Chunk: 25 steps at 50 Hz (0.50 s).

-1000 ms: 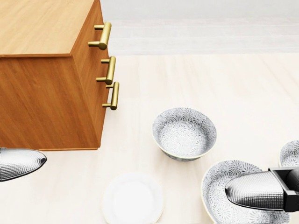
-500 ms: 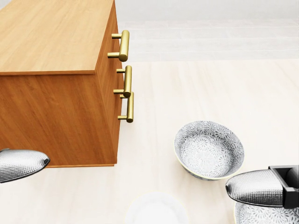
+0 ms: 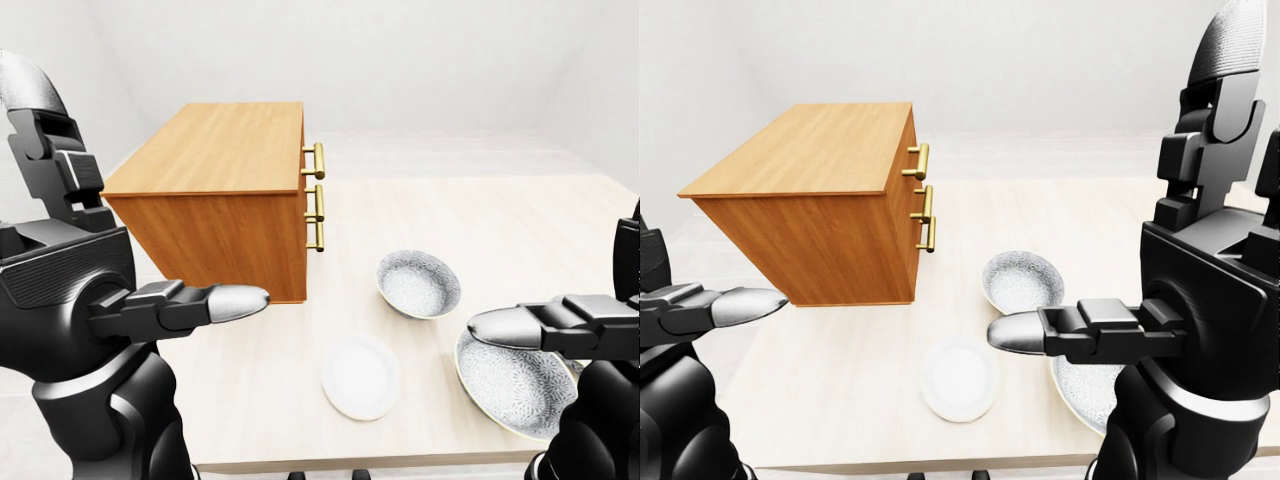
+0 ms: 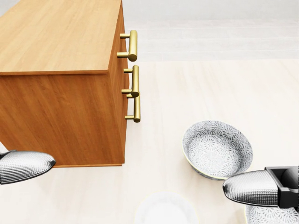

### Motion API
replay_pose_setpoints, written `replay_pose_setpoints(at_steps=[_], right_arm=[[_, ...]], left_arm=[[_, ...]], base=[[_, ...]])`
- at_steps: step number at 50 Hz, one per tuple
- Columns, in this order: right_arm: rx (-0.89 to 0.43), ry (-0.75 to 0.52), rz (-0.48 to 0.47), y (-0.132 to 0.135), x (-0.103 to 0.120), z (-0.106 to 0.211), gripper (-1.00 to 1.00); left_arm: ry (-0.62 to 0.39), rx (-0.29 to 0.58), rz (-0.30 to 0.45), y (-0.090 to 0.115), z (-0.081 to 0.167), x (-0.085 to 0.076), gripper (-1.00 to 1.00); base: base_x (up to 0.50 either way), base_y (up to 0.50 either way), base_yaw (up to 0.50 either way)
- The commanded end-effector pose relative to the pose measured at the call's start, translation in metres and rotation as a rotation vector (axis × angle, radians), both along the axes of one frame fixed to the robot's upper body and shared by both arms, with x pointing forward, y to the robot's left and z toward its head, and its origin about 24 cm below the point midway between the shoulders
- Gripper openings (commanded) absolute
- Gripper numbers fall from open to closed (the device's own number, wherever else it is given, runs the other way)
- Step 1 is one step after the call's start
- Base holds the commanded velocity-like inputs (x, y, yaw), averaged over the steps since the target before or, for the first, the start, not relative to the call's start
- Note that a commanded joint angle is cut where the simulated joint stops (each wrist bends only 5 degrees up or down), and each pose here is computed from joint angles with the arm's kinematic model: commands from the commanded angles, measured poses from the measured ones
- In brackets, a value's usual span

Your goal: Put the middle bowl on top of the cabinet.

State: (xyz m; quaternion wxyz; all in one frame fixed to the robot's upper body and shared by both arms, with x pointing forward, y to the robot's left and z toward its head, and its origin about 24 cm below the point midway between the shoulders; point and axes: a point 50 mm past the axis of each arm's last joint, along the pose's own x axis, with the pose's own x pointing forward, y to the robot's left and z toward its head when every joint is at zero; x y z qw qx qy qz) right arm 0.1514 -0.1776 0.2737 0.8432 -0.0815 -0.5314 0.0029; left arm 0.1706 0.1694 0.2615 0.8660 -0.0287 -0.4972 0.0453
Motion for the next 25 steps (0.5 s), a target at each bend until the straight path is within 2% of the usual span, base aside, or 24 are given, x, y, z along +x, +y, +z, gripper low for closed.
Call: replay_pose_setpoints(at_steps=[1, 2, 8, 9, 13, 25], right_arm=[[-0.004, 0.021, 0.005, 0.000, 0.001, -0.003, 1.00], [-0.001, 0.002, 0.038, 0.001, -0.002, -0.001, 1.00], [0.007, 0.027, 0.022, 0.001, 0.001, -0.004, 1.00], [0.020, 0.028, 0.054, 0.001, 0.001, -0.005, 1.00], [0.010, 0.010, 0.075, 0.004, -0.004, -0.003, 1.00], [-0.062, 0.152, -0.052, -0.013, 0.001, -0.021, 1.00]], left_arm=[[0.022, 0.004, 0.002, 0.000, -0.003, 0.002, 1.00], [0.014, 0.004, 0.000, -0.001, -0.002, 0.001, 1.00], [0.008, 0.005, -0.002, -0.001, -0.001, 0.001, 1.00], [0.011, 0.005, 0.000, -0.001, -0.002, 0.001, 1.00], [-0.023, 0.003, -0.018, -0.001, 0.002, -0.005, 1.00], [-0.013, 0.011, -0.011, -0.002, 0.002, -0.001, 1.00]], base=[[0.00, 0.00, 0.00], [0.32, 0.00, 0.00], [0.49, 0.00, 0.00], [0.00, 0.00, 0.00], [0.00, 0.00, 0.00], [0.00, 0.00, 0.00]])
